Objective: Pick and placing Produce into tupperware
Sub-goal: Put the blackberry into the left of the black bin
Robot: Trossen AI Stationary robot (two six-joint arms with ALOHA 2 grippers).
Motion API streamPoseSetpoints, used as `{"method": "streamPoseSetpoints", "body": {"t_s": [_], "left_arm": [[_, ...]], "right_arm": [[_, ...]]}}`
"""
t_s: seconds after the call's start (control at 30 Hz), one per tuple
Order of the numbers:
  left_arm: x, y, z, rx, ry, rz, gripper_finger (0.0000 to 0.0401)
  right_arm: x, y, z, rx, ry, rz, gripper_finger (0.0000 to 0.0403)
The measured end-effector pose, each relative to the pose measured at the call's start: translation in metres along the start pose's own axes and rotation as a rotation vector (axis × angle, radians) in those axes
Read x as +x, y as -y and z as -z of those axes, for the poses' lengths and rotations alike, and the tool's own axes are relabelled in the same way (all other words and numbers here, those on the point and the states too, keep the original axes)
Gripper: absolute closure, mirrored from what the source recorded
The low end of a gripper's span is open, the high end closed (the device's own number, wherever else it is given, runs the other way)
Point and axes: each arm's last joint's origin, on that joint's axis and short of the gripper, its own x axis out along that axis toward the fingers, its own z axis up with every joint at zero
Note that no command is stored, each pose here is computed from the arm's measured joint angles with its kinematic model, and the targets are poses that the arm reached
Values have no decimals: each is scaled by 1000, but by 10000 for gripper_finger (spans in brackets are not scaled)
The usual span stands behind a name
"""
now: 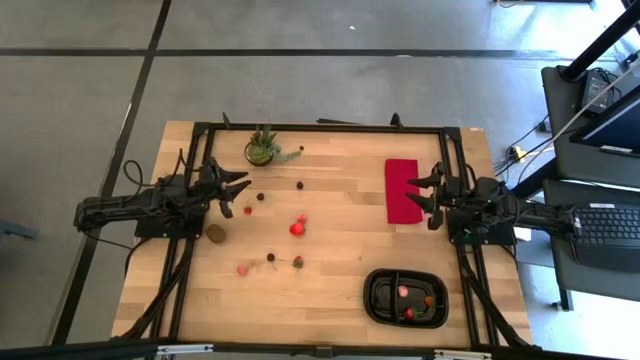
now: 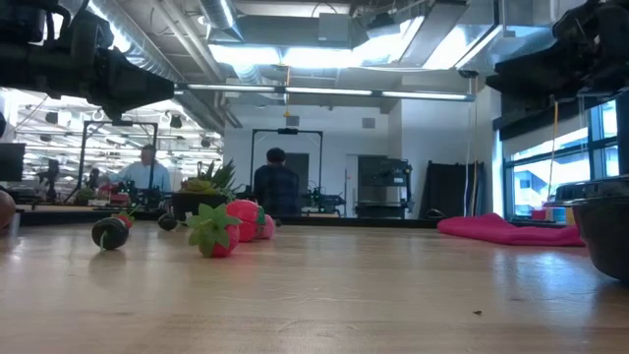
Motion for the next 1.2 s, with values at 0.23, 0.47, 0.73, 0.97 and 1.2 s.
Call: {"method": "streamPoseSetpoints", "body": {"t_s": [0.23, 0.47, 0.73, 0.97, 1.2], "left_arm": [[0, 0, 0, 4, 3, -3, 277], [0, 0, 0, 3, 3, -4, 252], [0, 1, 0, 11, 0, 21, 131], [0, 1, 0, 41, 0, 30, 76], [0, 1, -1, -6, 8, 32, 78]], "right_arm": [[0, 0, 5, -4, -54, -1, 219], [0, 0, 6, -4, -62, 0, 219], [-1, 0, 8, -6, -81, 0, 219], [-1, 0, 8, -4, -83, 0, 219], [-1, 0, 8, -1, -83, 0, 219]]}}
